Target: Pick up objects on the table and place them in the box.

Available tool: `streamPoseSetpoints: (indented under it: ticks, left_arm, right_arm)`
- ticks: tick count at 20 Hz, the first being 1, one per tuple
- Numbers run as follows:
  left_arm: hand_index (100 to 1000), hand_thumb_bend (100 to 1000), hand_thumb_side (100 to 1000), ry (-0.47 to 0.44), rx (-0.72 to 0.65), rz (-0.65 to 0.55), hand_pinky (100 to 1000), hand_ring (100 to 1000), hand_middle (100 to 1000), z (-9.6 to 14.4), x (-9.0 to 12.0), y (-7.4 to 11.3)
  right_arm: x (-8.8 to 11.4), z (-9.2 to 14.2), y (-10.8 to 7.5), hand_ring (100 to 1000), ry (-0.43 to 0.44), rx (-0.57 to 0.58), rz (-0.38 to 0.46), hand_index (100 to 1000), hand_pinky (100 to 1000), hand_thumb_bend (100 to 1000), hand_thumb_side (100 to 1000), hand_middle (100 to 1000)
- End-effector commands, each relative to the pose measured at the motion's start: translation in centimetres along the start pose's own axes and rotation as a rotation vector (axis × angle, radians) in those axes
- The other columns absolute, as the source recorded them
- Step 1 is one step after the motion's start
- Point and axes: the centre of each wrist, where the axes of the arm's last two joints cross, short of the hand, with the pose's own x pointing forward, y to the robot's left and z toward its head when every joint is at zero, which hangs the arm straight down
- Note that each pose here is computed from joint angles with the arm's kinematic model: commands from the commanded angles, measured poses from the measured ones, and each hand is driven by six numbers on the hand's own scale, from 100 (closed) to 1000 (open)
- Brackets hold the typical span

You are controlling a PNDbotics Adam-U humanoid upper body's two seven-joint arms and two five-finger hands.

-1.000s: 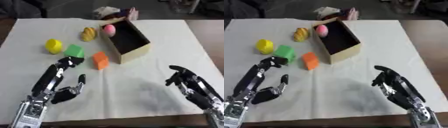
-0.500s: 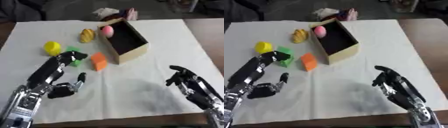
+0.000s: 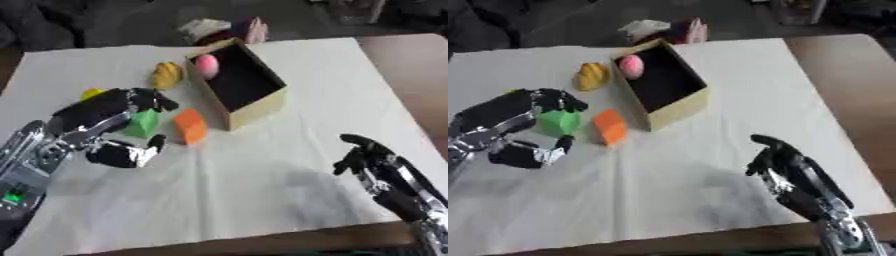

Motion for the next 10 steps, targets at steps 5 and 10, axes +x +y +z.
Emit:
streamPoseSetpoints:
  ticks: [5, 10]
  left_arm:
    - [924, 299, 281, -0.051, -0.160, -0.113, 788, 780, 786, -1.3, -1.6, 3.9]
    - [935, 448, 365, -0.107, -0.256, -0.247, 808, 769, 795, -2.9, -1.0, 5.2]
  right_arm:
    - [0.5, -0.2, -0.3, 558, -0.016, 0.014, 0.015, 885, 718, 100, 524, 490]
    - [0.5, -0.3, -0.3, 557, -0.017, 0.019, 0.013, 885, 718, 100, 525, 490]
